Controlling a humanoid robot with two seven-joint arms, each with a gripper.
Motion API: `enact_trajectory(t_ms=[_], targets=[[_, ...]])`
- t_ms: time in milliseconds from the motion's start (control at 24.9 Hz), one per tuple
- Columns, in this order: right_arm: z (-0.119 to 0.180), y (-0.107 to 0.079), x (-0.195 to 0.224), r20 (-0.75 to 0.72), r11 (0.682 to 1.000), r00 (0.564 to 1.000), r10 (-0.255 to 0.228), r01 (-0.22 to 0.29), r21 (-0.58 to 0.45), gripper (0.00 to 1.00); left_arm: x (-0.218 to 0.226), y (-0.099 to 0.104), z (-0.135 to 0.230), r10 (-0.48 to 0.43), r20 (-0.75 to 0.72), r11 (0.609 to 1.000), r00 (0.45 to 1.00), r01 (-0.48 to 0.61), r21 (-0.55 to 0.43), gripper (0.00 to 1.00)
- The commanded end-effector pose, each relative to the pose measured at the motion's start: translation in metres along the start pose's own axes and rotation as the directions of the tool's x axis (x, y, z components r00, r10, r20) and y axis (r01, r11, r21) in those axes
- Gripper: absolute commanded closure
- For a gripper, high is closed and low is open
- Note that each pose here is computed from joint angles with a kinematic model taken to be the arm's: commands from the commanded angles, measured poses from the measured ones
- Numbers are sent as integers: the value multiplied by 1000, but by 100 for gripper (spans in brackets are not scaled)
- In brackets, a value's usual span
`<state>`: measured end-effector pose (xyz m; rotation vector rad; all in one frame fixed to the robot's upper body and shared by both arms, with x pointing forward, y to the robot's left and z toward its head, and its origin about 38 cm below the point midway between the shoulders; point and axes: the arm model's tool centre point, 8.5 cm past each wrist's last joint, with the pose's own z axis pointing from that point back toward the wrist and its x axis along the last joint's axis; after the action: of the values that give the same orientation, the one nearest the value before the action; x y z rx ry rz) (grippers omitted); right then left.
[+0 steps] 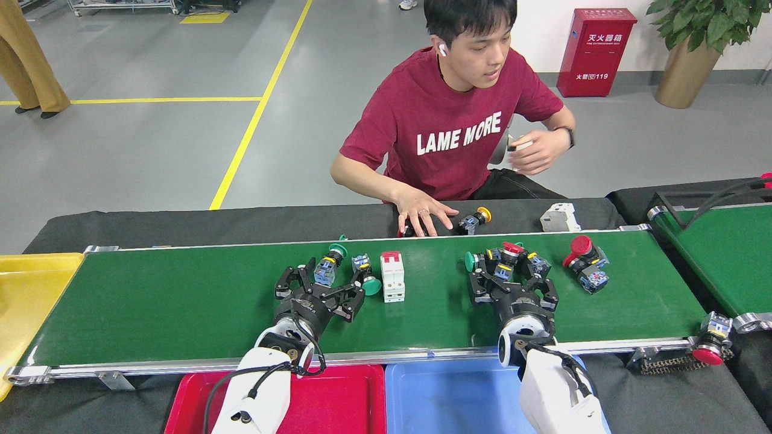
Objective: Pick switch part from conveyor to tray
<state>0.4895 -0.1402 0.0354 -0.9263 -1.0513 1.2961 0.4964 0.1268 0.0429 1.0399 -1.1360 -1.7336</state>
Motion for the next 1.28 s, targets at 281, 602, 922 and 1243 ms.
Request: enact_trajectory(t_ms=[281, 602, 922, 1243], targets=[[2, -20, 24, 97, 994, 994, 42, -32, -101, 89, -15, 3, 3, 40, -18, 997, 999, -38, 64, 95], [31, -54, 32, 219, 973, 975, 43, 9, -230, 92, 10, -13, 105, -112, 390, 973, 914, 22, 228, 95], [97, -45, 70, 525, 966, 846, 87, 57, -252, 93, 31, -35, 194, -154, 530, 970, 834, 24, 243, 74], [163, 0, 104, 715, 981, 694, 83, 69, -181, 93, -36, -46, 207, -96, 348, 976, 933, 19, 219, 0]])
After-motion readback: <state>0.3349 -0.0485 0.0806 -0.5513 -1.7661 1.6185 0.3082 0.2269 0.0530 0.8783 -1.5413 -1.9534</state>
